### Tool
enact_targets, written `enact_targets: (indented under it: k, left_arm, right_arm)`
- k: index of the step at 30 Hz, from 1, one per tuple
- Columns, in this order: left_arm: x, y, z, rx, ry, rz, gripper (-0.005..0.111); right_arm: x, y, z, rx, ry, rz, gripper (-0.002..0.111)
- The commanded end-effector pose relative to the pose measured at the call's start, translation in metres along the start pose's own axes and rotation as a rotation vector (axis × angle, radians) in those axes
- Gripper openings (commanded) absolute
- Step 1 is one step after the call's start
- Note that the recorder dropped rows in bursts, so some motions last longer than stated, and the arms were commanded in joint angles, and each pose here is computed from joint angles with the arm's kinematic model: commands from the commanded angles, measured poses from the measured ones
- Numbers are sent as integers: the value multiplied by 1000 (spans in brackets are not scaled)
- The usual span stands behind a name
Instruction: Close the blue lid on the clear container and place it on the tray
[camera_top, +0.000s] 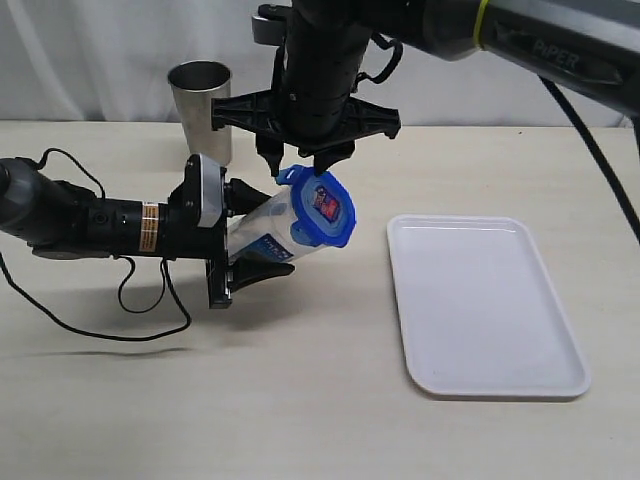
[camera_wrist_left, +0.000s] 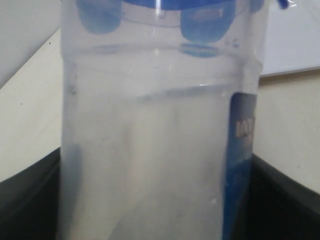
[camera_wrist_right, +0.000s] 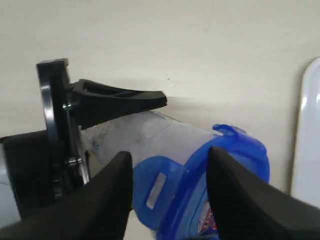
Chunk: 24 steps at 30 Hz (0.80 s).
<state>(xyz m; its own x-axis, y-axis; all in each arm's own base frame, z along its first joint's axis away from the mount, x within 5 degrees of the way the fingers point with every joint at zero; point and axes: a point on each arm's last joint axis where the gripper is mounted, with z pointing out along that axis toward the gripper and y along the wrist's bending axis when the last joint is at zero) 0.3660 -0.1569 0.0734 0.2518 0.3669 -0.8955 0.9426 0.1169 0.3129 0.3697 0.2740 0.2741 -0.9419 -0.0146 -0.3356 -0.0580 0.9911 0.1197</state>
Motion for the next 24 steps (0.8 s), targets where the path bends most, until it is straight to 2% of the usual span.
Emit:
enact_targets:
  k: [1,6,11,18,24]
  left_arm:
    - [-8,3,-1,-10,-43,4,0]
    - [-8,3,-1,-10,-43,4,0]
    - [-9,3,-1,-9,-50,4,0]
    - [-9,3,-1,-8,-55,4,0]
    - [-10,3,-1,-6,-64,4,0]
  right_arm:
    - [3,1,18,6,59,25,39]
    - [6,4,21,-18,83,-1,28]
    - [11,9,25,-62,139,-19,27]
    - [16,10,51,-38,197,-63,27]
    - [20,16,51,-28,191,-100,27]
